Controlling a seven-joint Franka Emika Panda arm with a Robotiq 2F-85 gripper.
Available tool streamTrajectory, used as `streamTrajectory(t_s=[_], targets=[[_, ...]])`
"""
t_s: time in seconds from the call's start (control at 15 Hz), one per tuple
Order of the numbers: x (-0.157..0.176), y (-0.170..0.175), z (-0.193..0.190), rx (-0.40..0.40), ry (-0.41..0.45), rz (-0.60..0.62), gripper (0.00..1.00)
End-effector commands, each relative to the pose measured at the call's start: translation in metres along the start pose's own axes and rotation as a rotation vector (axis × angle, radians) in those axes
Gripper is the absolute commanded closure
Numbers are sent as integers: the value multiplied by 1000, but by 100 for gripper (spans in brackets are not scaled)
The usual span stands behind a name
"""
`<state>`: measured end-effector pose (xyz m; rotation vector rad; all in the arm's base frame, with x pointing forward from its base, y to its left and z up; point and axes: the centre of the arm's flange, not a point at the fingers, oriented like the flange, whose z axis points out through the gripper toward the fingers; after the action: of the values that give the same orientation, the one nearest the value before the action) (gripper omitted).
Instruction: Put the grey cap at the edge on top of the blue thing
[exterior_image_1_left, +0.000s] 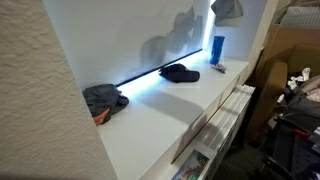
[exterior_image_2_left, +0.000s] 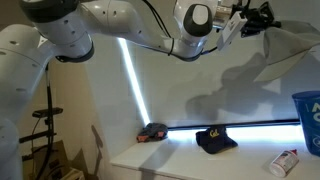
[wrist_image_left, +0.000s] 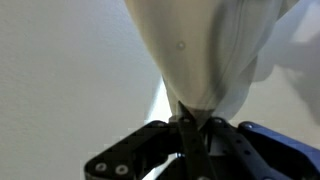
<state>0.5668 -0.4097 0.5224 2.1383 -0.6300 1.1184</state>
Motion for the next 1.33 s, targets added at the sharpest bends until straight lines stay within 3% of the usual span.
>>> streamTrajectory(t_s=[0.0,0.13,0.33,0.67,0.73,0.93,1.2,1.27], targets=[[26,-14,-9,13,92,68,98],[32,-25,4,6,115,105,98],[16,-36,30,29,72,86,98],[-63,-17,108,-28,-156,3,98],[-59,-33,72,0,-97,30,90],[-85,-11,99,-40,-150,13,90],[-76,-17,98,-33,-144,10,90],[-76,-17,98,-32,-145,10,98]])
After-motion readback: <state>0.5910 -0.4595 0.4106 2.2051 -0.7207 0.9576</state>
